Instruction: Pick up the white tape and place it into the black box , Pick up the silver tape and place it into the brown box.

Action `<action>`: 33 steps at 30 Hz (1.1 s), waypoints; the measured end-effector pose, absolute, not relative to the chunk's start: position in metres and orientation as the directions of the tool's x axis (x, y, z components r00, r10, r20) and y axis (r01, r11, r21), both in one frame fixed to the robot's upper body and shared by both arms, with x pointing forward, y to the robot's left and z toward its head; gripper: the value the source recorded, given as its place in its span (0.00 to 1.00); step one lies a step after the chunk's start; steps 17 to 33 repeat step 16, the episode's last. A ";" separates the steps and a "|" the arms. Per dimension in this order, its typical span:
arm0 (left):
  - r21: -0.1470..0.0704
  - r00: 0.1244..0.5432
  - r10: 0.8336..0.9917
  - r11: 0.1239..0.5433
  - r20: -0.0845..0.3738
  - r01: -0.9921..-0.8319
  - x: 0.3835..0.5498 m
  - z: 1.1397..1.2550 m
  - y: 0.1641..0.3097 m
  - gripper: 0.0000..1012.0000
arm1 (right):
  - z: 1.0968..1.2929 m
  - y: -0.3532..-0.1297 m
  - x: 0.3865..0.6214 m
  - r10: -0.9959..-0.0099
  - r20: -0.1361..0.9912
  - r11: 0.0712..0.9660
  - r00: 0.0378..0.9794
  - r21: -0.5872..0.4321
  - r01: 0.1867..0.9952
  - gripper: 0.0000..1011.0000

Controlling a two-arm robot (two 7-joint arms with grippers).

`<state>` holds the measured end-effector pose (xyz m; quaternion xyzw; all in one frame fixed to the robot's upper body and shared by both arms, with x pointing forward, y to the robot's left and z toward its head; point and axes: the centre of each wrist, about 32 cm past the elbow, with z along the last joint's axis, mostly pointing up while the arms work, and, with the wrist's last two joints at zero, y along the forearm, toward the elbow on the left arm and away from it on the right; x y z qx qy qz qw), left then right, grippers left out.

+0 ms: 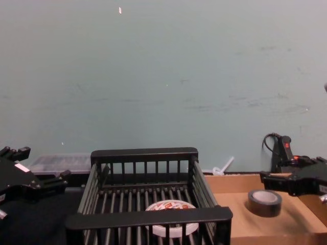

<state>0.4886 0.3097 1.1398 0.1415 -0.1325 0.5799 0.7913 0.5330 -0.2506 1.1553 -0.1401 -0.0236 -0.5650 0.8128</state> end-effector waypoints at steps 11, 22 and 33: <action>0.070 0.292 0.880 0.287 0.374 -0.955 0.489 1.140 0.310 0.99 | 1.156 -0.251 0.533 -0.911 0.196 0.324 0.362 -0.200 0.925 0.99; 0.070 0.292 0.880 0.287 0.374 -0.955 0.489 1.140 0.310 0.99 | 1.156 -0.251 0.533 -0.911 0.196 0.324 0.362 -0.200 0.925 0.99; 0.070 0.292 0.880 0.287 0.374 -0.955 0.489 1.140 0.310 0.99 | 1.156 -0.251 0.533 -0.911 0.196 0.324 0.362 -0.200 0.925 0.99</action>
